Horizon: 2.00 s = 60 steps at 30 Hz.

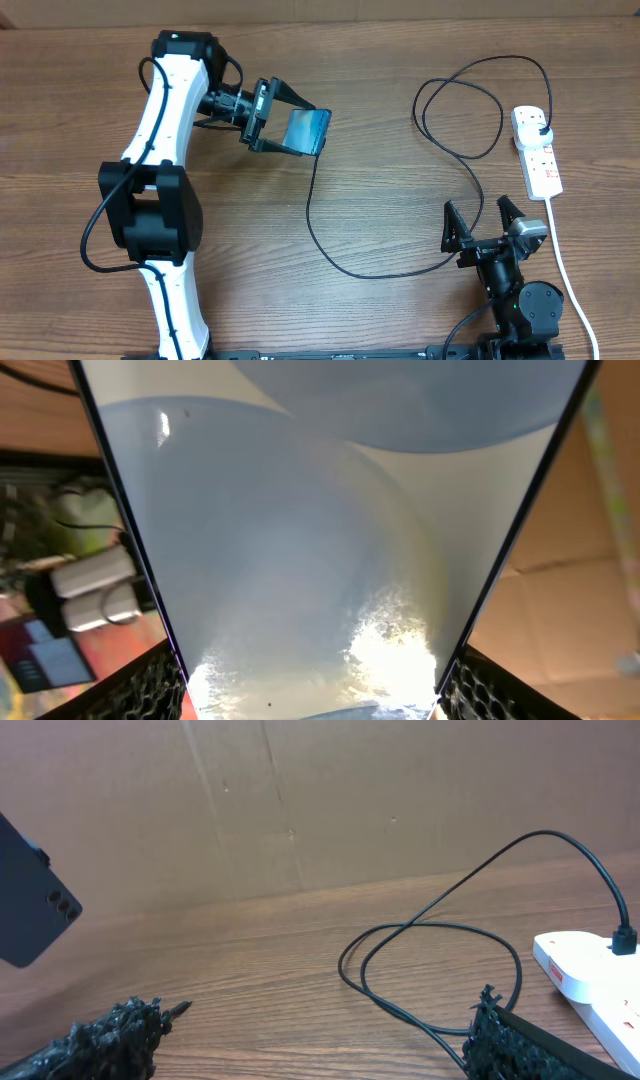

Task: Plug charger to phone and switch on socket
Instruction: 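Carry the smartphone rightward toward the table center with the left gripper, then move the right gripper toward the smartphone held by the left gripper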

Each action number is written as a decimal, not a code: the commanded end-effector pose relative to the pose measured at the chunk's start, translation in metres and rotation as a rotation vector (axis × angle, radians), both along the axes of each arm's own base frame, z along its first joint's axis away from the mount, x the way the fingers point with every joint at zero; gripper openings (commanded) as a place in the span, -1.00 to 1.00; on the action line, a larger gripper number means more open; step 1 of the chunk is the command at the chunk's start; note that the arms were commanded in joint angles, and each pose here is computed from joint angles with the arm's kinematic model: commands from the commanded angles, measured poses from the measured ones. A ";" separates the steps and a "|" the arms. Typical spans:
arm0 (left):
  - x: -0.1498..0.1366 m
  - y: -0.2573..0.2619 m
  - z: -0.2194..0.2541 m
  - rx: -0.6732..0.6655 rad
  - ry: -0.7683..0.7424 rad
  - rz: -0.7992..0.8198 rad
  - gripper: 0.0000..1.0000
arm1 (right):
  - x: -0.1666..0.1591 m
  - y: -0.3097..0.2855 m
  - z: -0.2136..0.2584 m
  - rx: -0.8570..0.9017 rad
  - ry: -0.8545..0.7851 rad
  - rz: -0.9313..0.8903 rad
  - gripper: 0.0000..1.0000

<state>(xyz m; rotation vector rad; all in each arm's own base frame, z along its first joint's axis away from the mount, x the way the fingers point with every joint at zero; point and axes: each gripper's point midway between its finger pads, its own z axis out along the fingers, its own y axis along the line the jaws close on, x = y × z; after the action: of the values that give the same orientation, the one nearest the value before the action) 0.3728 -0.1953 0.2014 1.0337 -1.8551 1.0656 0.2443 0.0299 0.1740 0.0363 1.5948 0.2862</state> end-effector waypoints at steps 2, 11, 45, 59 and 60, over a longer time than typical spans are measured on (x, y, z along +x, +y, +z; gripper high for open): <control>-0.008 -0.002 -0.013 0.125 -0.035 -0.069 0.02 | 0.000 -0.001 -0.002 -0.001 -0.004 -0.001 1.00; -0.017 0.002 -0.052 0.388 -0.128 -0.205 0.01 | 0.000 -0.001 -0.002 -0.001 -0.004 -0.001 1.00; 0.010 -0.009 -0.094 0.763 -0.417 -0.321 -0.03 | -0.002 0.084 0.047 0.434 0.335 0.493 1.00; 0.007 -0.026 -0.087 0.697 -0.274 -0.177 0.14 | 0.040 0.126 0.039 0.518 0.788 0.789 1.00; 0.006 -0.028 -0.086 0.687 -0.265 -0.171 0.14 | 0.044 0.126 0.031 0.525 0.810 0.778 1.00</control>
<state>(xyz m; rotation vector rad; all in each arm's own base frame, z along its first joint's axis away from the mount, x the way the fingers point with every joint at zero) 0.3787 -0.2086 0.1028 1.0539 -2.6473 0.3875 0.2864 0.1505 0.2071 -0.0211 2.2354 1.3672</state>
